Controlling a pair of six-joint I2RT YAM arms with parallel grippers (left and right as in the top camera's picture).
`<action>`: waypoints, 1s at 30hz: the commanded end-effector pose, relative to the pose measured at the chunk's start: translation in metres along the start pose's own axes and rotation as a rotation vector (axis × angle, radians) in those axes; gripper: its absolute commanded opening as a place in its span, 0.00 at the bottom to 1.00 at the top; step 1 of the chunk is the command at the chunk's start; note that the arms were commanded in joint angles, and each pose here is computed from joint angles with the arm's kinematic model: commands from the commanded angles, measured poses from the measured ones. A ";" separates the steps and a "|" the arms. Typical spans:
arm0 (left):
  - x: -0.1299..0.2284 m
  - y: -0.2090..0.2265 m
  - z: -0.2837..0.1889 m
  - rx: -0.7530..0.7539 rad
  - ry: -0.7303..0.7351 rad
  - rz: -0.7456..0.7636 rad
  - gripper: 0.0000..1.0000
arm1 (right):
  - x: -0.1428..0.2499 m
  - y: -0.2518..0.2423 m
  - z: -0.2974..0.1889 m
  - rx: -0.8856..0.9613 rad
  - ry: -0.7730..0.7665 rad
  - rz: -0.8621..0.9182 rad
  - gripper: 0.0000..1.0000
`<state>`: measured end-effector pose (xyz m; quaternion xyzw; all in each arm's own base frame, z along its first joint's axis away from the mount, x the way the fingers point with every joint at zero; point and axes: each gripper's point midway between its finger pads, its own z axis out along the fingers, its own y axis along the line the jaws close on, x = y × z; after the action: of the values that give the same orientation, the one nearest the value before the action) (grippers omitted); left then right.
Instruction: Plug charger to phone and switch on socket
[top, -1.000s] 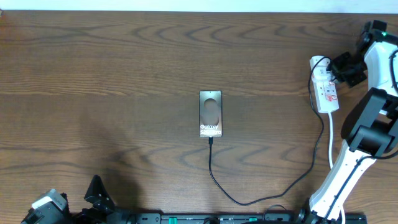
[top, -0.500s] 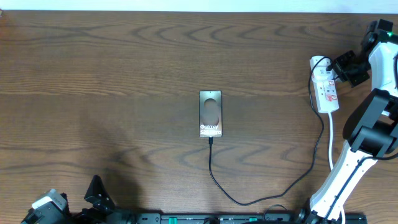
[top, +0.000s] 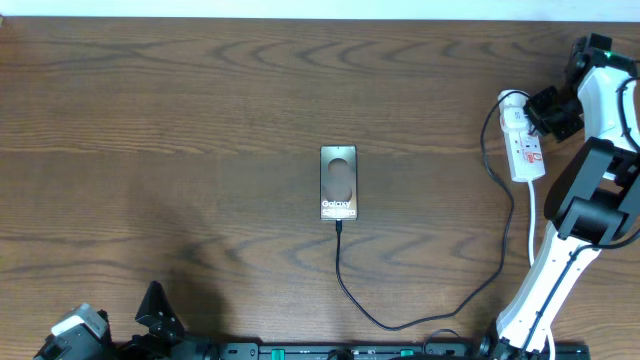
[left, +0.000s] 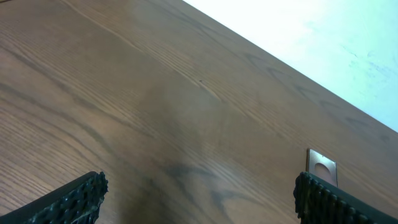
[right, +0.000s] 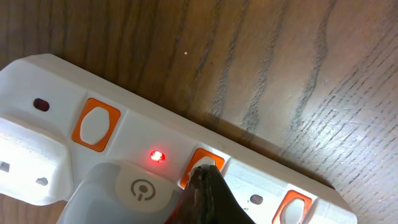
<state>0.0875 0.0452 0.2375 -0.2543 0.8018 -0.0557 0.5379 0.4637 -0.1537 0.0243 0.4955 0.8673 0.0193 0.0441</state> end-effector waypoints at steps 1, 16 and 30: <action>-0.005 0.002 -0.004 -0.005 -0.022 -0.010 0.98 | 0.053 0.038 0.028 -0.054 0.147 -0.092 0.01; -0.006 0.005 -0.005 -0.037 -0.037 -0.025 0.97 | -0.001 -0.043 -0.178 0.078 -0.363 0.096 0.01; -0.006 0.007 -0.006 -0.054 -0.044 -0.033 0.98 | 0.074 -0.077 -0.391 -0.395 -0.677 0.109 0.01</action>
<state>0.0847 0.0502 0.2375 -0.2774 0.7941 -0.0401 0.5392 0.3369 -0.1506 0.3721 0.5261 0.7584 -0.0380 0.3828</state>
